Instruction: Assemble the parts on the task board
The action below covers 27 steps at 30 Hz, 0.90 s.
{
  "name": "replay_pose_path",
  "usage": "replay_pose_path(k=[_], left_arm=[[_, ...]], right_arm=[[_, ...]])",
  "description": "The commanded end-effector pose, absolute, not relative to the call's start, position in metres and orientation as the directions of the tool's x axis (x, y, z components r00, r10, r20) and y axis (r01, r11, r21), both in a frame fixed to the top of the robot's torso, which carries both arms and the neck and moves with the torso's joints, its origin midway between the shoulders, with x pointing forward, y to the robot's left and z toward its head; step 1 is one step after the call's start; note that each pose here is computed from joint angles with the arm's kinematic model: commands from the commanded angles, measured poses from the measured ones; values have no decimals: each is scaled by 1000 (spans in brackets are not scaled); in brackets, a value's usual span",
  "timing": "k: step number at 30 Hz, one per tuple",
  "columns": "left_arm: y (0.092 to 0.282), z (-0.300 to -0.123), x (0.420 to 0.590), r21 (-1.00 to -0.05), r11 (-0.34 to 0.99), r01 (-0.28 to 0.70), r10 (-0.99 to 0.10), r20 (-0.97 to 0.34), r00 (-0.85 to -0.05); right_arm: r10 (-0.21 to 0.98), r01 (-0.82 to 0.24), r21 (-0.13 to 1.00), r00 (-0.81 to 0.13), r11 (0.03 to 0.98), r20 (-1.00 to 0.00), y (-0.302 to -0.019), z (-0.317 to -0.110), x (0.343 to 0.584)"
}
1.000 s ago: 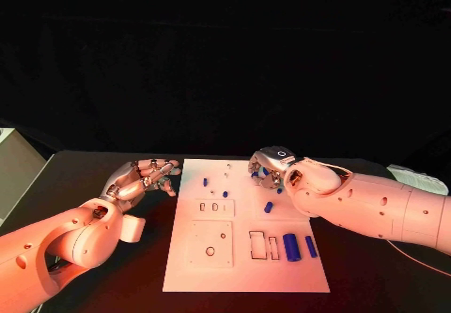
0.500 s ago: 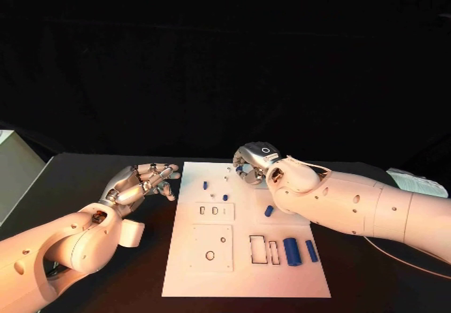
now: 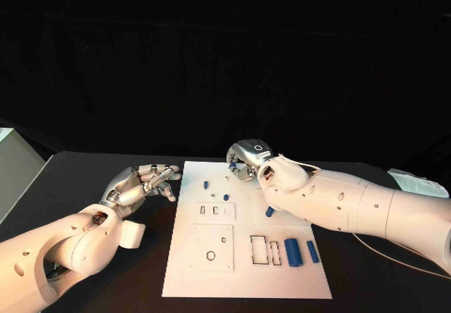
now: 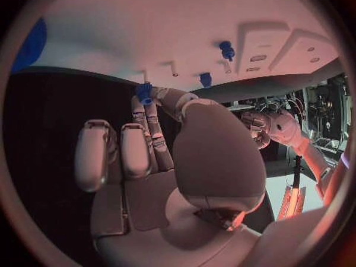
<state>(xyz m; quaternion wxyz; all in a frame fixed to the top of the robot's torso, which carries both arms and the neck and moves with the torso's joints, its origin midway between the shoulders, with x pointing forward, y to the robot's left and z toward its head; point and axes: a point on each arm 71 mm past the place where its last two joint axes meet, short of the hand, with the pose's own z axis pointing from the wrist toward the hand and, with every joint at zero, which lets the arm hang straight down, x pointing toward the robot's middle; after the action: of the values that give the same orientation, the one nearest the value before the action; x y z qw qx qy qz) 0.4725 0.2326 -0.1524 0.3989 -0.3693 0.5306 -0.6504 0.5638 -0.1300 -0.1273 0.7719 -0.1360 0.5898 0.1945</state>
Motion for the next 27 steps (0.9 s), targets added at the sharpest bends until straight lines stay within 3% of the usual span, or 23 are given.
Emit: replay_pose_path(k=[1,27], left_arm=[[229,-151,471,-983,-135,127,-898,67,-435],[228,-151,471,-982,-137,128,-894,67,-443]], right_arm=[[143,-470,11,247,883,-958,-128,-126,565],[117,-461,7,211,888,-970,-131,-131,570]])
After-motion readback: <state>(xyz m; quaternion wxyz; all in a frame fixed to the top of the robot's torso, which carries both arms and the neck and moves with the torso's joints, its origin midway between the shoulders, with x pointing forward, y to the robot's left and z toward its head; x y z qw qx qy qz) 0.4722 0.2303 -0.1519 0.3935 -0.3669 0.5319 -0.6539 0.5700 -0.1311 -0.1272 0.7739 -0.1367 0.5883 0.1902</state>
